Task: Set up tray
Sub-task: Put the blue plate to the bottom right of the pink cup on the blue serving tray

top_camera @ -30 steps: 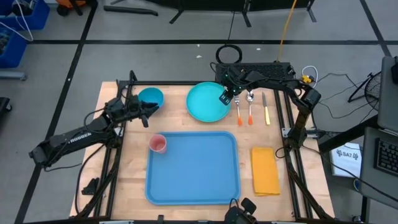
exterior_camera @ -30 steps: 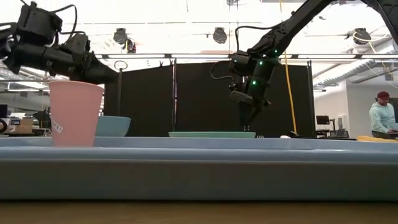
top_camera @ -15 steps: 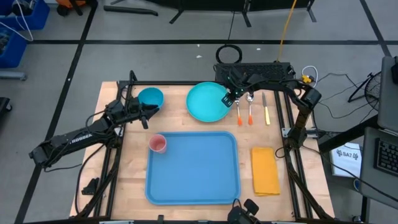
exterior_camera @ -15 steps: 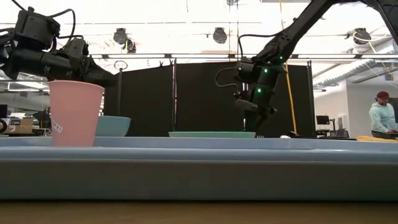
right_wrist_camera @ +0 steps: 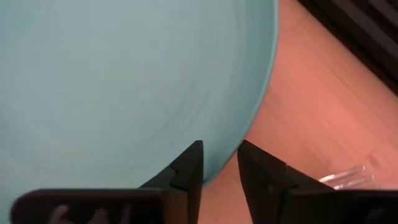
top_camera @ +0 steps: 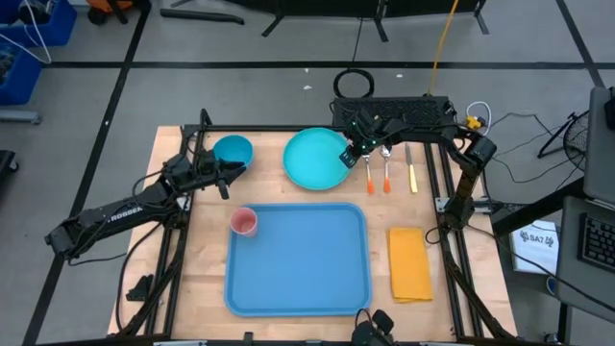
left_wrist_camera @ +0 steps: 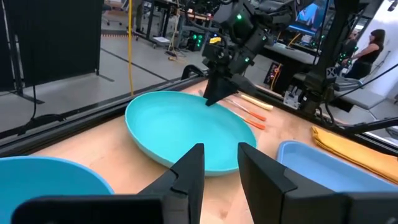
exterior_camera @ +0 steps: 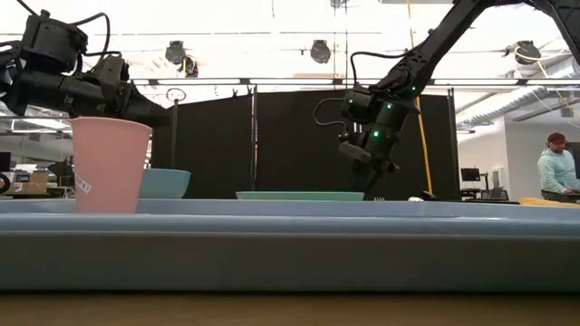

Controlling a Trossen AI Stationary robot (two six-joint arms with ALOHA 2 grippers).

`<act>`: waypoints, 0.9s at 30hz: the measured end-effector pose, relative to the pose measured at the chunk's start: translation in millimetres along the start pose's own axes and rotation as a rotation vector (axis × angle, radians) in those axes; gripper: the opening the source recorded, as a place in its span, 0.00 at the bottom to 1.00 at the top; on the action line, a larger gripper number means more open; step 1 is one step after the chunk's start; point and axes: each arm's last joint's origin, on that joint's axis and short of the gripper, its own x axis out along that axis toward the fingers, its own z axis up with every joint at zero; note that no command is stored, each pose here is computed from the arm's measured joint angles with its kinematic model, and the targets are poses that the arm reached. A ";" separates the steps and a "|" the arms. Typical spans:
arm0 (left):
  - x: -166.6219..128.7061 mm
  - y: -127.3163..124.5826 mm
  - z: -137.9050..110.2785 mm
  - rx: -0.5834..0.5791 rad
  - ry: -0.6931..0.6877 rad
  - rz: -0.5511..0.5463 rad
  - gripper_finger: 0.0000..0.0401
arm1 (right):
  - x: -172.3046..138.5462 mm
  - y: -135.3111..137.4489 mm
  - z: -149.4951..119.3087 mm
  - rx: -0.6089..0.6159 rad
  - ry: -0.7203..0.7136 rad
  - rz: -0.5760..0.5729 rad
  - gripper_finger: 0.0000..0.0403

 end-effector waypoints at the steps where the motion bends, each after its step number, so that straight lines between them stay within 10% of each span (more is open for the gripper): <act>1: 0.0 0.0 0.0 0.000 0.000 0.000 0.25 | 1.0 -0.1 0.0 -0.002 -0.015 0.002 0.16; 15: 0.0 0.0 -0.1 -0.001 0.001 0.001 0.25 | 3.8 7.5 -1.1 -0.062 -0.170 0.030 0.01; 27: 0.1 0.2 -0.5 -0.002 0.005 0.001 0.25 | -82.8 69.2 6.5 -0.202 -0.362 0.318 0.00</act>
